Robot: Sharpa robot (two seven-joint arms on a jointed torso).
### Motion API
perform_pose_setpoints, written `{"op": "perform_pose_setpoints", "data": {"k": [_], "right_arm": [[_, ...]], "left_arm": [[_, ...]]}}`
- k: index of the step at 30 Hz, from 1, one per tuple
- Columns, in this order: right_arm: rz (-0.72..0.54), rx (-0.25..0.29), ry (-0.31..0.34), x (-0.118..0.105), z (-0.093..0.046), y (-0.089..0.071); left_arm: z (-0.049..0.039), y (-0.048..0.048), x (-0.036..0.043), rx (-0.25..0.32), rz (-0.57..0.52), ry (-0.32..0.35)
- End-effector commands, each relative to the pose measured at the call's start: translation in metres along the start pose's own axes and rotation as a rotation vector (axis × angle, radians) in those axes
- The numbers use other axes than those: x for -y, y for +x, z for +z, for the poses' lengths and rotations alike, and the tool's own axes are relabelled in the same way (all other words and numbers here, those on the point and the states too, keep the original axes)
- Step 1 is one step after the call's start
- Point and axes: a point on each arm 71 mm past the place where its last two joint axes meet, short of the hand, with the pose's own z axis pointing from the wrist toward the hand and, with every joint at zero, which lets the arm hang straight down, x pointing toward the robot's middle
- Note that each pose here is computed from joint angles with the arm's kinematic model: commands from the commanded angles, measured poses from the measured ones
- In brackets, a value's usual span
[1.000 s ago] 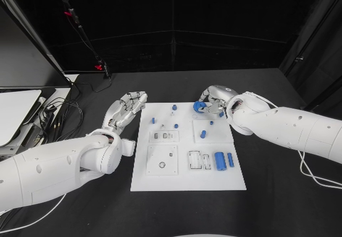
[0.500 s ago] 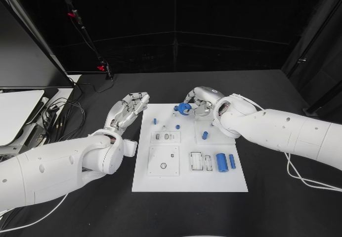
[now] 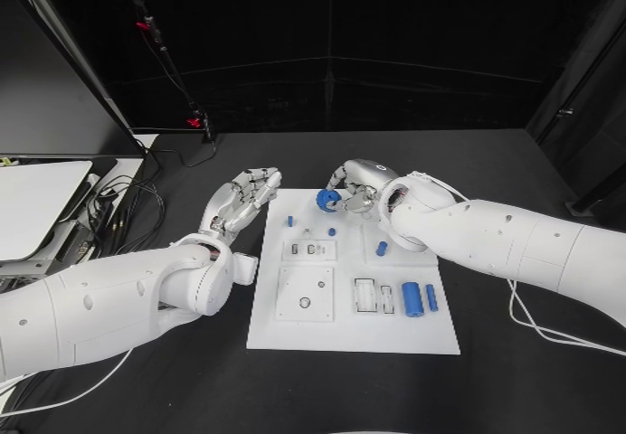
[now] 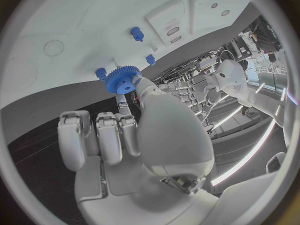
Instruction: Assemble the parts on the task board
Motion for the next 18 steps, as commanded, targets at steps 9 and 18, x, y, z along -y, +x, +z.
{"op": "perform_pose_setpoints", "data": {"k": [9, 18], "right_arm": [[-0.043, -0.035, -0.012, -0.007, 0.011, 0.006], [-0.059, -0.056, 0.009, -0.003, 0.015, 0.009]], "left_arm": [[-0.0006, 0.0016, 0.0171, -0.01, -0.003, 0.235], [-0.0006, 0.0013, 0.017, -0.009, -0.002, 0.235]]}}
